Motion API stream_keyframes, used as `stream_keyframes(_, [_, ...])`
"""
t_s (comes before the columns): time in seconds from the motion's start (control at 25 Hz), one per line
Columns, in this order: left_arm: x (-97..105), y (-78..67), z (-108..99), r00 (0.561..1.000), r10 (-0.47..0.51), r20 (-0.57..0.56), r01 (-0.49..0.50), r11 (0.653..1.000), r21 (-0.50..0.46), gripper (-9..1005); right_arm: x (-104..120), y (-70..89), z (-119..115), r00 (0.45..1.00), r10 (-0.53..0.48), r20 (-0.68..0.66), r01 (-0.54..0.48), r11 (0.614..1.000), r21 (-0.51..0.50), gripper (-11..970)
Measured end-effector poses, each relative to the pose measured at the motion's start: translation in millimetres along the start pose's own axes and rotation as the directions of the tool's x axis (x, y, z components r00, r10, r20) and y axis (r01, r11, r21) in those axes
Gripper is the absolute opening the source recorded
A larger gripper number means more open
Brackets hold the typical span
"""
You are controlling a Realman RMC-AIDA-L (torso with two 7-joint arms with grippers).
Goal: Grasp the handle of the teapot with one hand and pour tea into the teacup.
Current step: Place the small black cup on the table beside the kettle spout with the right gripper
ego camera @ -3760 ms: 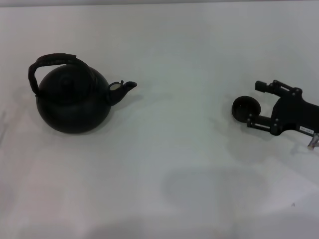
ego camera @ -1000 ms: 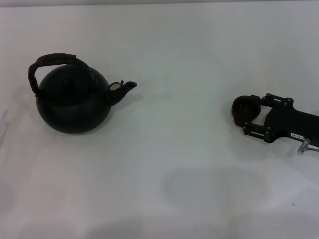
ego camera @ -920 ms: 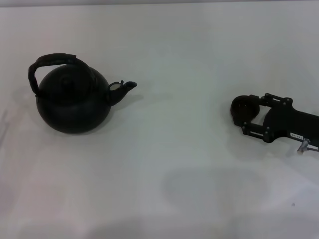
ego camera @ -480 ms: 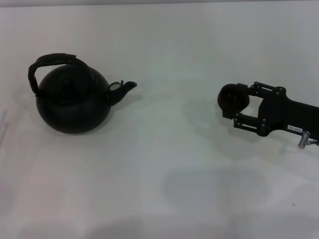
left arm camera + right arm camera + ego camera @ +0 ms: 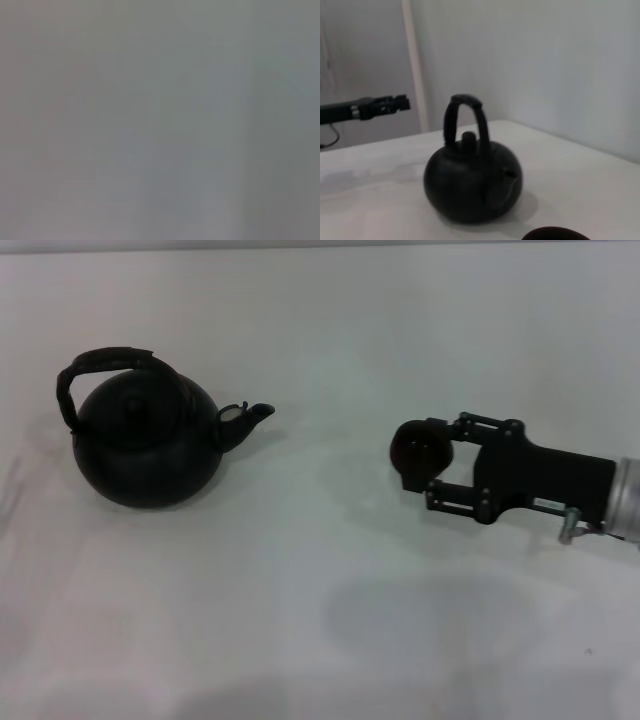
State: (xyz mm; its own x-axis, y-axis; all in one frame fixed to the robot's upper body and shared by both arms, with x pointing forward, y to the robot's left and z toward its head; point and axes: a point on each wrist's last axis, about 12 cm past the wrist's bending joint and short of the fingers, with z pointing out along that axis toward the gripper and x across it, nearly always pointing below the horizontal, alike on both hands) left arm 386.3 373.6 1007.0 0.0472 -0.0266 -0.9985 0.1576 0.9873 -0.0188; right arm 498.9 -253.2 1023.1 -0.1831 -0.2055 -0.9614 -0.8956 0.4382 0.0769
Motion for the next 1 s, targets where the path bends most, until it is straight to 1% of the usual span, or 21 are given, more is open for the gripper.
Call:
stream_keyframes(0.48, [-0.1,-0.3,0.7,1.0,0.0,0.001,0.0,1.0,0.003,713,0.0,2.0,24.6,0.995,-0.055,-0.083,0.054,0.998,-0.017,718])
stream_keyframes(0.76, [-0.2,-0.3,1.5,1.0,0.0,0.002,0.0,1.0,0.004,714,-2.4,5.2,45.2,0.982,-0.102,-0.157,0.098,0.995,-0.031,718])
stream_keyframes(1.0, [-0.2,-0.3,1.4,1.0,0.0,0.002,0.0,1.0,0.004,714,-2.8,5.4,50.9,0.977,-0.117,-0.177,0.115,0.993,-0.023,717])
